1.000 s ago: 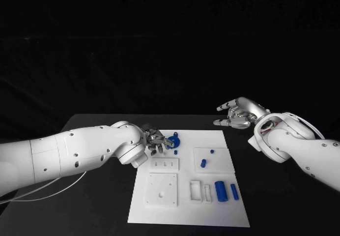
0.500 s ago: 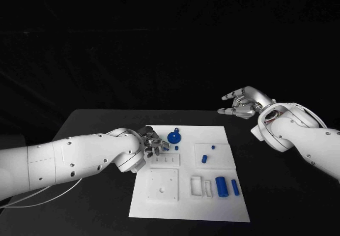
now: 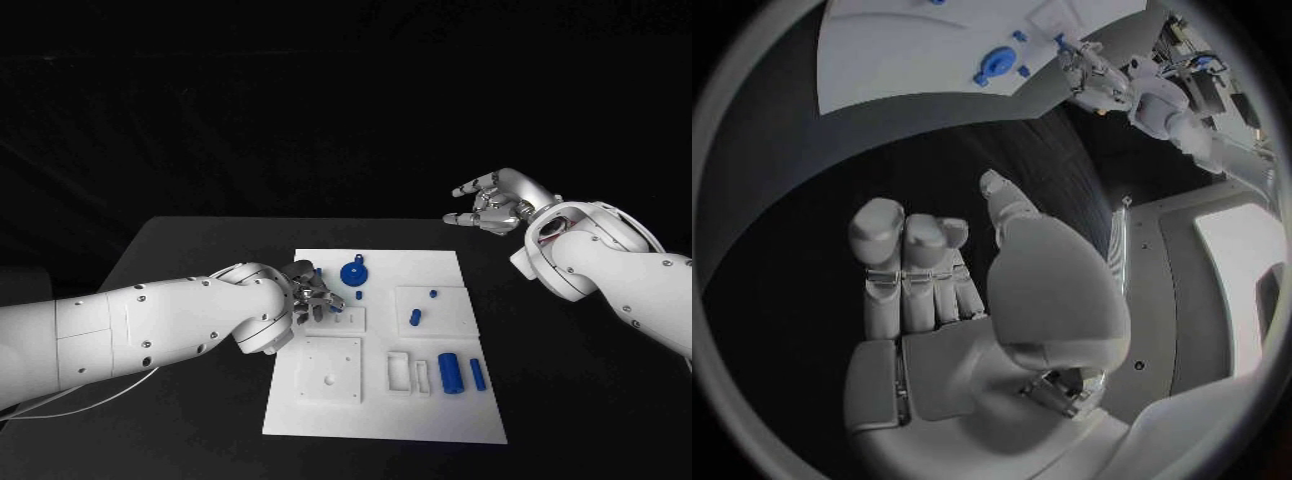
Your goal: Assemble the parts on the task board
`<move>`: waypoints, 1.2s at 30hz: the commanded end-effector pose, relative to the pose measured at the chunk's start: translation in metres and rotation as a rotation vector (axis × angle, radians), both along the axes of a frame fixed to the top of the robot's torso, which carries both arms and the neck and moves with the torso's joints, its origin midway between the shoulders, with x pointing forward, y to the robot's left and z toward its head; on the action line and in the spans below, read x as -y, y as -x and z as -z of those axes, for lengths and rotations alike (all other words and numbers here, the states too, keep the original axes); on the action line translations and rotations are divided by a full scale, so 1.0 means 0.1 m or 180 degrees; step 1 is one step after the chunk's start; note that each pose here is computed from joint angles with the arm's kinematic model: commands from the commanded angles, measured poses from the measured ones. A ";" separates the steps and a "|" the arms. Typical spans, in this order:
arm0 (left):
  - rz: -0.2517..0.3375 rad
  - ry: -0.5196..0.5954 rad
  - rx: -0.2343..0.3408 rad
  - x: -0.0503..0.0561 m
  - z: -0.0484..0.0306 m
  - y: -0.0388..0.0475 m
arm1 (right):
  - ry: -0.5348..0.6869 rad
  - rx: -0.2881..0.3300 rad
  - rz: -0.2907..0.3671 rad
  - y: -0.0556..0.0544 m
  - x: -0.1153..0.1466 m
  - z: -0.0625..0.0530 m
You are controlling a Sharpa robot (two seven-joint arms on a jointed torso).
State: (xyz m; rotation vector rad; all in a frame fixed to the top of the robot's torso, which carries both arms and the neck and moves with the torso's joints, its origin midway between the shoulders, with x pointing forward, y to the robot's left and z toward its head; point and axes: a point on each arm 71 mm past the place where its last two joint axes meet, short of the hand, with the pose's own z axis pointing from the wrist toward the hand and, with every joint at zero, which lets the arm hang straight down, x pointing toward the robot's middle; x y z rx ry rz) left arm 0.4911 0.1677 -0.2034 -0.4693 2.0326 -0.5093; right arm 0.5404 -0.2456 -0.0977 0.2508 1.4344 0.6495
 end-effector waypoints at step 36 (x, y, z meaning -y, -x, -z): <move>0.0243 -0.0275 -0.0096 0.07 0.150 0.017 | 0.0002 -0.0063 -0.0027 0.00 -0.06 0.01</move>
